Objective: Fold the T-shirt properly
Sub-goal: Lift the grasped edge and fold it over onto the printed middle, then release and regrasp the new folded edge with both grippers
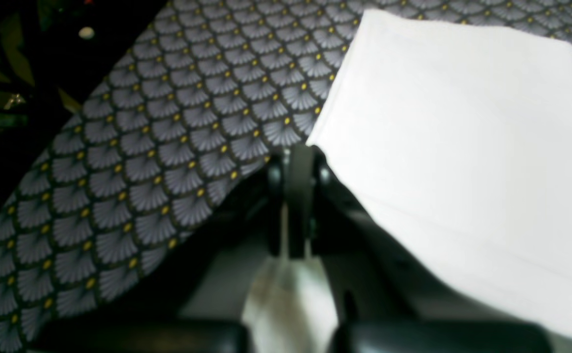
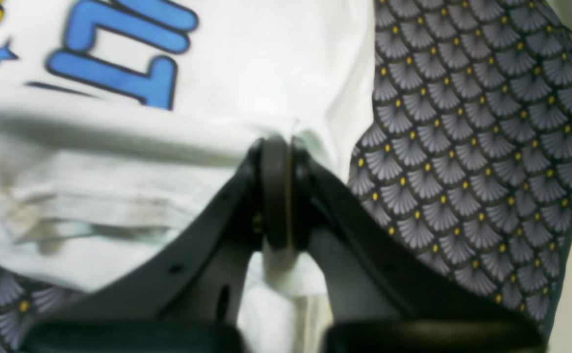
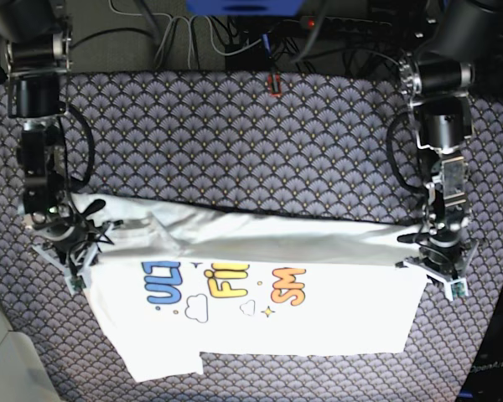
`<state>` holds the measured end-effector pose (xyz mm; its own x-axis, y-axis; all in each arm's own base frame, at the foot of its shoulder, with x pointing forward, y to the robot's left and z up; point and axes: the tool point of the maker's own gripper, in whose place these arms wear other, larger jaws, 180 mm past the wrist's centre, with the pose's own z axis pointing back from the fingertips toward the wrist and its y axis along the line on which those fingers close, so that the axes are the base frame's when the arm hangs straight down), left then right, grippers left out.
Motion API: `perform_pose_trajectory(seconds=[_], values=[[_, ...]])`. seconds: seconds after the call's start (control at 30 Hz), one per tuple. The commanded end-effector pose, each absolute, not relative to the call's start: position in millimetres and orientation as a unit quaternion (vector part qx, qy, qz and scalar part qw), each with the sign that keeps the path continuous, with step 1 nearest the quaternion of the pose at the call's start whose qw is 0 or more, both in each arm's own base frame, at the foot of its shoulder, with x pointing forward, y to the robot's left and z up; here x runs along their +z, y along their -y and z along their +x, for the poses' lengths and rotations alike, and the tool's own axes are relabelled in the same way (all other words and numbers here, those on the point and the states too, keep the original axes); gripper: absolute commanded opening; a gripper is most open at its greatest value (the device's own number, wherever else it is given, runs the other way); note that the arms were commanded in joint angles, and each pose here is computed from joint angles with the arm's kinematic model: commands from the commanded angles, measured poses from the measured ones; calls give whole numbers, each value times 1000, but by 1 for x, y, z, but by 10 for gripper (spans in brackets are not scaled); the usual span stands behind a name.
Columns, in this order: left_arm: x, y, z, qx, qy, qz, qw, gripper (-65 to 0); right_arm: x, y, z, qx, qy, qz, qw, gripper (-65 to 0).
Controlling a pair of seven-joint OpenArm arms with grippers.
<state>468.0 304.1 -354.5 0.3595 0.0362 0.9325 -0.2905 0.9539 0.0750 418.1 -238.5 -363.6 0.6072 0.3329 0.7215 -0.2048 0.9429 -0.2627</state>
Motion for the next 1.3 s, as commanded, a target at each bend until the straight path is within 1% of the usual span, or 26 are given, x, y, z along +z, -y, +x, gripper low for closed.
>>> perform_pose_trajectory(seconds=[0.0,0.17,0.5,0.73,0.97,1.27], values=[[-325,-309,483,98,590,119,793,-645,-346,245,430,152,441,-89,880,-650],[-320,-309,486,99,593,119,790,-645,-360,245,429,148,437,-84,883,-650],[-318,-305,490,99,596,115,788,-645,-347,227,449,141,457,-68,876,-650],[-317,-308,489,99,596,117,788,-645,-350,232,461,130,447,-65,883,-650],[-316,-308,490,99,597,118,787,-645,-360,196,460,193,433,-58,878,-650],[-316,-308,490,99,597,118,787,-643,-357,195,464,195,435,-59,877,-650]])
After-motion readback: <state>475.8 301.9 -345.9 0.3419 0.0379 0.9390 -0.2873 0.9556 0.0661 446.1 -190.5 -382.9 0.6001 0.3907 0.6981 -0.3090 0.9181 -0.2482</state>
